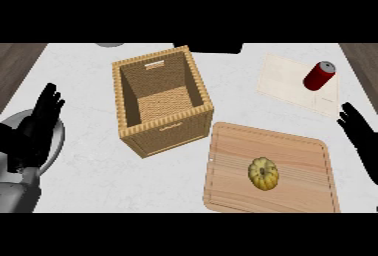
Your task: Pick the squash from the cutting board and place it in the basket
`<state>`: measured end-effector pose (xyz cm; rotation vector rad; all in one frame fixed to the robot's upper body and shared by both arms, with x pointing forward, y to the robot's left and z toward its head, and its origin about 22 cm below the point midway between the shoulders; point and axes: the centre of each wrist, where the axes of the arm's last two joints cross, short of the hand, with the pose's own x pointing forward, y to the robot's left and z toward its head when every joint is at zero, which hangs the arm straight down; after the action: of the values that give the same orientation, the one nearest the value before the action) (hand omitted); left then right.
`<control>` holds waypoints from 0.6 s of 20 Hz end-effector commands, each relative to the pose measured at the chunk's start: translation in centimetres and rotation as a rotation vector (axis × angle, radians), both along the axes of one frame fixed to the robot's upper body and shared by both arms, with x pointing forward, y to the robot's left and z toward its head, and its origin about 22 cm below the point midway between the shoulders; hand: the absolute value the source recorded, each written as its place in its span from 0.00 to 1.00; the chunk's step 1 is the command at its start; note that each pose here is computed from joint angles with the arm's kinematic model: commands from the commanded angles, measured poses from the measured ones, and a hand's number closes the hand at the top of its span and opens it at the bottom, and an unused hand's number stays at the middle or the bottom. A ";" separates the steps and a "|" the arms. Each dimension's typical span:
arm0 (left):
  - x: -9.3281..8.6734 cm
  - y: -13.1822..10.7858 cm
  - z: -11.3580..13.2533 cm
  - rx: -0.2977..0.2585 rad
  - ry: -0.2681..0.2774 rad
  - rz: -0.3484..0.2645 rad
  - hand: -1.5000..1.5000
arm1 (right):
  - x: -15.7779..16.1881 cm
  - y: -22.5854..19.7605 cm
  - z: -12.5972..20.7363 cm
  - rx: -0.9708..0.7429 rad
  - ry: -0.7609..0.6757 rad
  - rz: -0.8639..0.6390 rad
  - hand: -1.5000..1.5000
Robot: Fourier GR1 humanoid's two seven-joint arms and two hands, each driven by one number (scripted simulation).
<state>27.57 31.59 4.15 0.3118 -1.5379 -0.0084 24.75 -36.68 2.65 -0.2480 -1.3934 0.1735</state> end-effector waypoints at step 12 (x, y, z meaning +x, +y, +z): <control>2.1 -2.9 4.4 0.226 -0.169 -0.311 0.50 | 1.2 28.4 -3.9 -0.076 -0.165 0.195 0.00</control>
<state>29.40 29.12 7.89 0.2687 -1.7242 -0.3439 27.36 -14.34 0.14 -0.1062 -1.5162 0.3209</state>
